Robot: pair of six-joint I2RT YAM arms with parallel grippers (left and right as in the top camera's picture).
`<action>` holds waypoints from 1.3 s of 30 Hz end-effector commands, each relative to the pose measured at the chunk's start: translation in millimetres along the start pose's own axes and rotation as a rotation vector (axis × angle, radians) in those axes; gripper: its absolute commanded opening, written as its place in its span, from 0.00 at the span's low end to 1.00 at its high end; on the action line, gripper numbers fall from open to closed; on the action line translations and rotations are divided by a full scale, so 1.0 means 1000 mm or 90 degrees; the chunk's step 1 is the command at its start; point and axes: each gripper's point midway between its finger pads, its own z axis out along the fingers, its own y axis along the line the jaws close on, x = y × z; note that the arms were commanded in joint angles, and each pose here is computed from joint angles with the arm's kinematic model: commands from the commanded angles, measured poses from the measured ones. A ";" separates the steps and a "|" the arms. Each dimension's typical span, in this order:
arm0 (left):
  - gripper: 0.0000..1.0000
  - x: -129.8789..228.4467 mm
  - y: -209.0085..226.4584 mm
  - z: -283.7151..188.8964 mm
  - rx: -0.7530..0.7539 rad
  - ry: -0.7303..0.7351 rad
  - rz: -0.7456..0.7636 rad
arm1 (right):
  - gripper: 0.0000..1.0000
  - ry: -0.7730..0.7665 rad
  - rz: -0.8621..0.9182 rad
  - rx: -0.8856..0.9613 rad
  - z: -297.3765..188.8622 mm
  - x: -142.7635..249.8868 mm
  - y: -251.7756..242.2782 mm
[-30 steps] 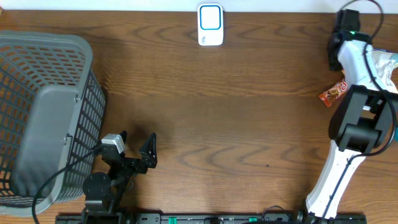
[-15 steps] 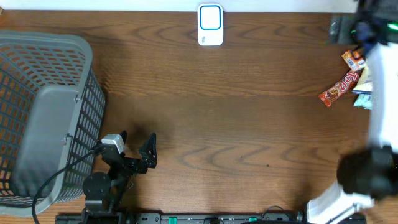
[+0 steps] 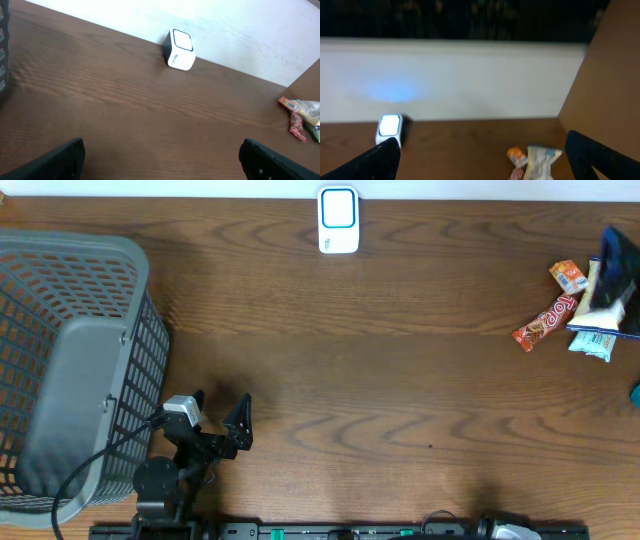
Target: Scan the item barcode
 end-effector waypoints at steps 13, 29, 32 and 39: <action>0.98 0.007 0.004 0.002 -0.007 0.010 -0.006 | 0.99 -0.016 0.006 0.031 -0.146 0.065 0.010; 0.98 0.007 0.004 0.002 -0.007 0.010 -0.006 | 0.99 -0.175 0.001 -0.035 -0.088 0.173 0.032; 0.98 0.007 0.004 0.002 -0.007 0.010 -0.006 | 0.99 -0.201 0.001 -0.038 -0.067 0.198 0.035; 0.98 0.007 0.004 0.002 -0.007 0.010 -0.006 | 0.99 -0.185 0.001 -0.042 -0.019 0.246 0.040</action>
